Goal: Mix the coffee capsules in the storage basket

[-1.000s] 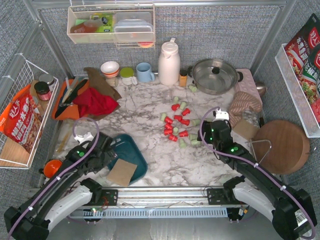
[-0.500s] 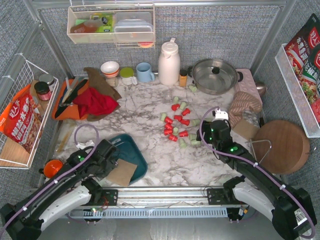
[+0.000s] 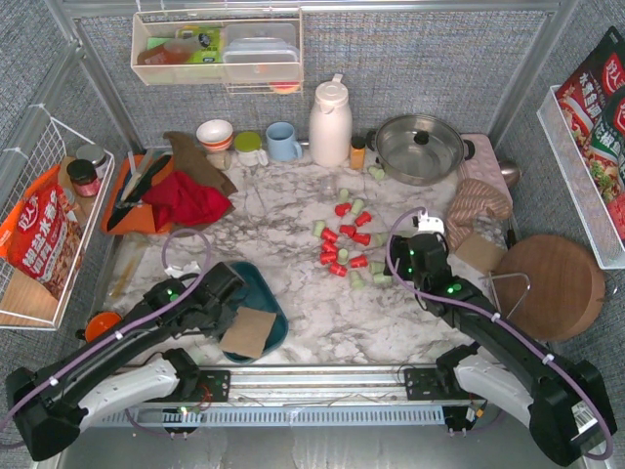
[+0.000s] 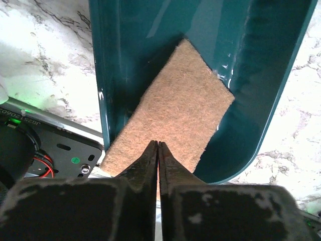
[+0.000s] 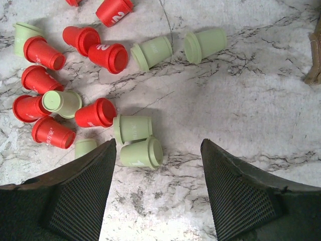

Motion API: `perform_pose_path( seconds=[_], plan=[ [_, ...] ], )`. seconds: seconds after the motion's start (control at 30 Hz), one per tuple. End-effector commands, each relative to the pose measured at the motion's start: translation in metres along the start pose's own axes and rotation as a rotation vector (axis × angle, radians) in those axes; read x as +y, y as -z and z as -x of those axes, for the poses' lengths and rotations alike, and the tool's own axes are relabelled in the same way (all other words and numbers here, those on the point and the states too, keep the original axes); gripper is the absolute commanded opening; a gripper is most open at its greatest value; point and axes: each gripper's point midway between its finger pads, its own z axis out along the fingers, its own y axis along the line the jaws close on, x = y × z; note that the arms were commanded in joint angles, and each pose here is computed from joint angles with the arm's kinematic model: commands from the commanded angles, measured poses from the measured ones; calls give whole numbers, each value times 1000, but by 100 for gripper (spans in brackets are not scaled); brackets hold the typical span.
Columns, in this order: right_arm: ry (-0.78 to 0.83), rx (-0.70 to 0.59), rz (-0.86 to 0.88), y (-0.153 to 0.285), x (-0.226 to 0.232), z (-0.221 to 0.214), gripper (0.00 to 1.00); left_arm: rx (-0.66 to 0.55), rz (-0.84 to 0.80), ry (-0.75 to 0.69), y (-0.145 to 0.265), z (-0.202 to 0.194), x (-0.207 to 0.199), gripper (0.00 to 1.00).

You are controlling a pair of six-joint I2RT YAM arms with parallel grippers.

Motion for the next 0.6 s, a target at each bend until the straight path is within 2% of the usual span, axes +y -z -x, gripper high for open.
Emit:
perform_pose_path(
  seconds=[0.0,0.07,0.1,0.23,0.3,0.4,0.57],
  plan=[
    [-2,-17,-2,-2,2,7,73,-14,-36,-10,0,2,-12,7],
    [0,-11,2,-2,3,6,73,-10,-52,-17,0,1,-18,7],
    [0,-8,7,-2,4,6,73,-14,-46,-23,0,2,-19,11],
    [4,1,38,-4,10,4,73,-52,23,-117,-2,10,-8,39],
    [4,10,45,-5,12,3,73,-53,41,-169,-10,9,-5,48],
    [11,28,55,-7,15,0,73,-30,60,-216,-28,1,1,56],
    [17,41,68,-8,18,-1,73,58,-52,-289,-52,-15,-17,64]
  ],
)
